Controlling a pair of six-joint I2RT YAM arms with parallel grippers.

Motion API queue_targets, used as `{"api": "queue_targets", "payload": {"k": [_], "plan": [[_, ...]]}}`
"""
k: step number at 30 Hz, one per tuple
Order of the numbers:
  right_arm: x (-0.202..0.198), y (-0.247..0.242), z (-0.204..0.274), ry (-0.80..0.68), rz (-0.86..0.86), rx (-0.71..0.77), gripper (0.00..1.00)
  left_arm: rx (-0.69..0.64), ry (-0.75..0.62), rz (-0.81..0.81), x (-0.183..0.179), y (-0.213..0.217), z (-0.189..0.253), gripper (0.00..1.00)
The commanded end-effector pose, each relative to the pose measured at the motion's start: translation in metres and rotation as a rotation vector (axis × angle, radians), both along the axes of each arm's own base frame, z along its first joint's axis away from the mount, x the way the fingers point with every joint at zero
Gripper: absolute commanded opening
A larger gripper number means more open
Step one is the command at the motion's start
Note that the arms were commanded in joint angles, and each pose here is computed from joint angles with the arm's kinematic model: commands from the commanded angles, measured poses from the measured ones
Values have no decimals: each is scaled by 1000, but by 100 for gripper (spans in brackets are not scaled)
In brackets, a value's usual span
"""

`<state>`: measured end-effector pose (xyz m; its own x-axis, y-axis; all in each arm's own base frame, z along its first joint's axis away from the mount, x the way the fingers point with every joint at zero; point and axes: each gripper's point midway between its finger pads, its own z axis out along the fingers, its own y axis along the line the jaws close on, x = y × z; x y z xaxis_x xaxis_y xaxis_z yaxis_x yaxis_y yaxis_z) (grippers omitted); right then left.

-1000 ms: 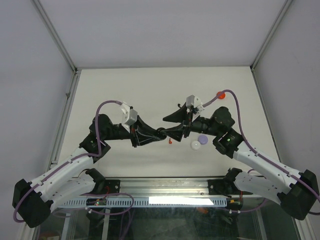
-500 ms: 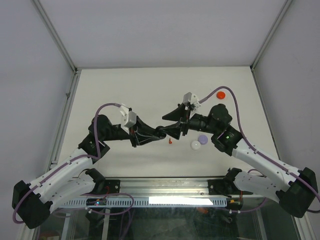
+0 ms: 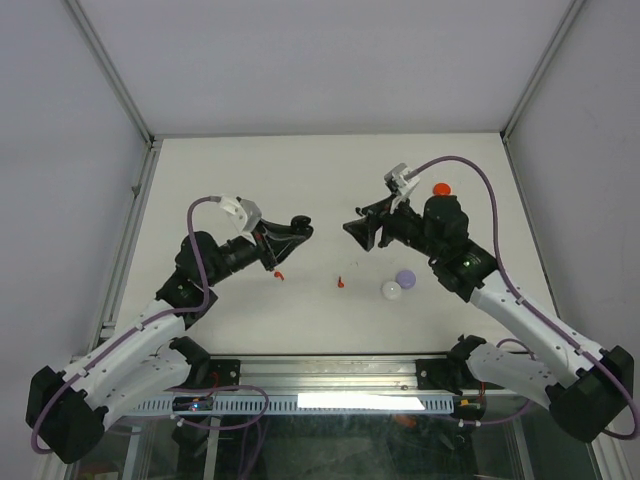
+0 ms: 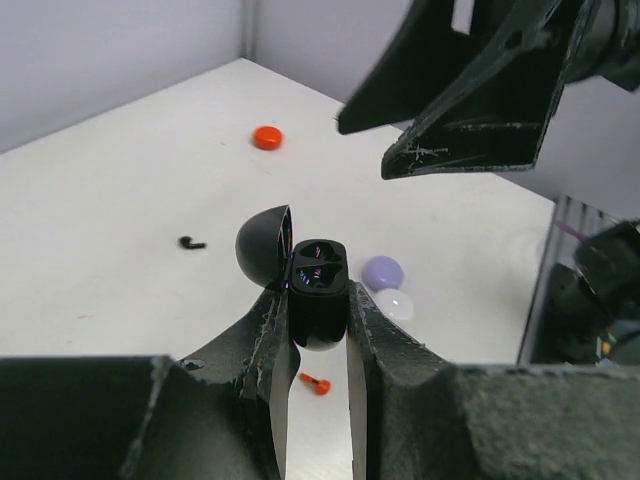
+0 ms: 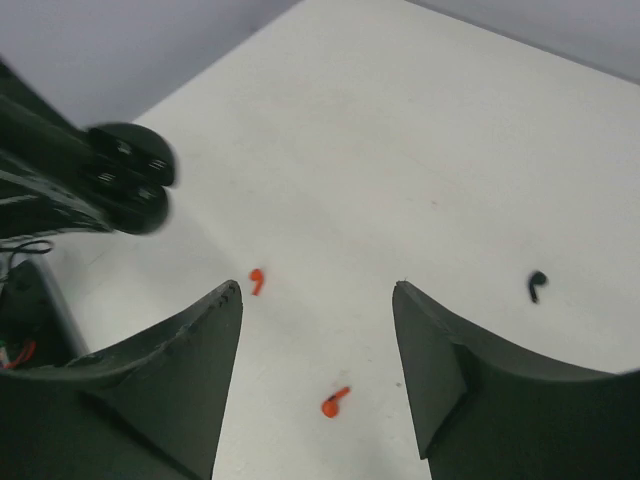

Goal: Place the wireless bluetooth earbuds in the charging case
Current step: Pick up the earbud from the center of the board.

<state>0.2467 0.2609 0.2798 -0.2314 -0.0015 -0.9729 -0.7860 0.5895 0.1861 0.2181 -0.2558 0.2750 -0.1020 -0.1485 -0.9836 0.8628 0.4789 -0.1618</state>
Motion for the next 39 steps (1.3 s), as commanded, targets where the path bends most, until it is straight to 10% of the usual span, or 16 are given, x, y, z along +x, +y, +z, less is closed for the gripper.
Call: {"api": "queue_targets", "payload": {"k": [1,13,39], "plan": [[42,-44,-15,43,-271,-103,65,-107,-32,223,29,33,31,0],[123,-123,-115,305,-681,-263,55,-121,-50,411,47,77,42,0],[169,-143,-244,589,-801,-531,35,-74,-11,282,43,63,37,0]]}}
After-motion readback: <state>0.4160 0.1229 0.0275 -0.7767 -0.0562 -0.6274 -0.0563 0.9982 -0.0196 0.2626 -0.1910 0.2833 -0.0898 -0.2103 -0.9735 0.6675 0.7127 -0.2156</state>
